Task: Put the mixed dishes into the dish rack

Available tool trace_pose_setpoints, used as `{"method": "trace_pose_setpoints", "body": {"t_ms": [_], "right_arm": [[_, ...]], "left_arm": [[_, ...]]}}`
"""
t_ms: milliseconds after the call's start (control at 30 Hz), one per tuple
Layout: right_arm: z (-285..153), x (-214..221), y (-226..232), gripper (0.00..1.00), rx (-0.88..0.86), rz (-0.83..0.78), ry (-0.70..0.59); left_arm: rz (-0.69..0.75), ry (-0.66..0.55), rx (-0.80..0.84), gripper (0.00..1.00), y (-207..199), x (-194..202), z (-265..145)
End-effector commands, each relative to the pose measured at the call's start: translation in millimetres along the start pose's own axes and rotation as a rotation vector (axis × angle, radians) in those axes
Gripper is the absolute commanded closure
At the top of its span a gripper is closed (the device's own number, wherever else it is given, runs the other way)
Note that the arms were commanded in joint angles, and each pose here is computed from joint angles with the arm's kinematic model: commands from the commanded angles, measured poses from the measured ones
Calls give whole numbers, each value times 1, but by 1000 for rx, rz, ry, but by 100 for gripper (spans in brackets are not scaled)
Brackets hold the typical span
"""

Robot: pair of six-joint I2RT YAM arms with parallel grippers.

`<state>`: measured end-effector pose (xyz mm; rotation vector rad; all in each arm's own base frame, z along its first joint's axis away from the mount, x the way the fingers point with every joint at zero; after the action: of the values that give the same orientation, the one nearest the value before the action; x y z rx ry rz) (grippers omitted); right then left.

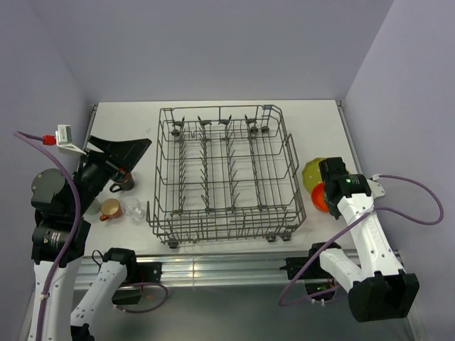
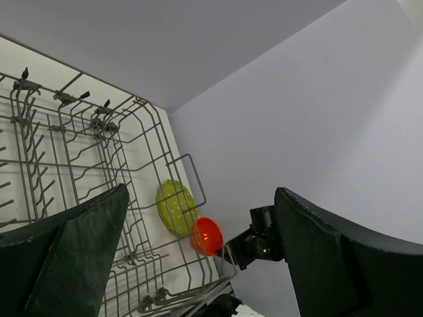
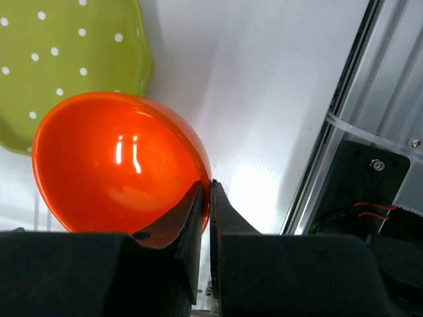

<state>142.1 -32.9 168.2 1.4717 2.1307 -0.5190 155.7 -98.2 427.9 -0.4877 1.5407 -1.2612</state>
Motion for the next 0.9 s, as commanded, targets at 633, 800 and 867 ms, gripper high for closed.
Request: {"method": "trace_pose_setpoints", "body": {"t_ms": [633, 800, 867], "right_arm": [[13, 4, 3, 100, -12, -22, -37], [-4, -15, 8, 100, -75, -12, -93], [-13, -25, 10, 100, -103, -2, -122]], "left_arm": [[57, 15, 13, 1, 0, 1, -1], [65, 17, 2, 1, 2, 1, -1], [64, 23, -2, 1, 3, 2, 0]]}}
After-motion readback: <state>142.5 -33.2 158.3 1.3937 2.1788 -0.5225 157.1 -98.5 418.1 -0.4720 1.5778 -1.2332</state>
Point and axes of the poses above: each gripper's point midway between its finger pads, its own z axis out along the fingers, its own y axis along the line the jaws close on, x = y × z, the point moved 5 cm from there along -z, back along the fingers, and after that the axes turned 7 degrees about -z, right-handed, at the moved point
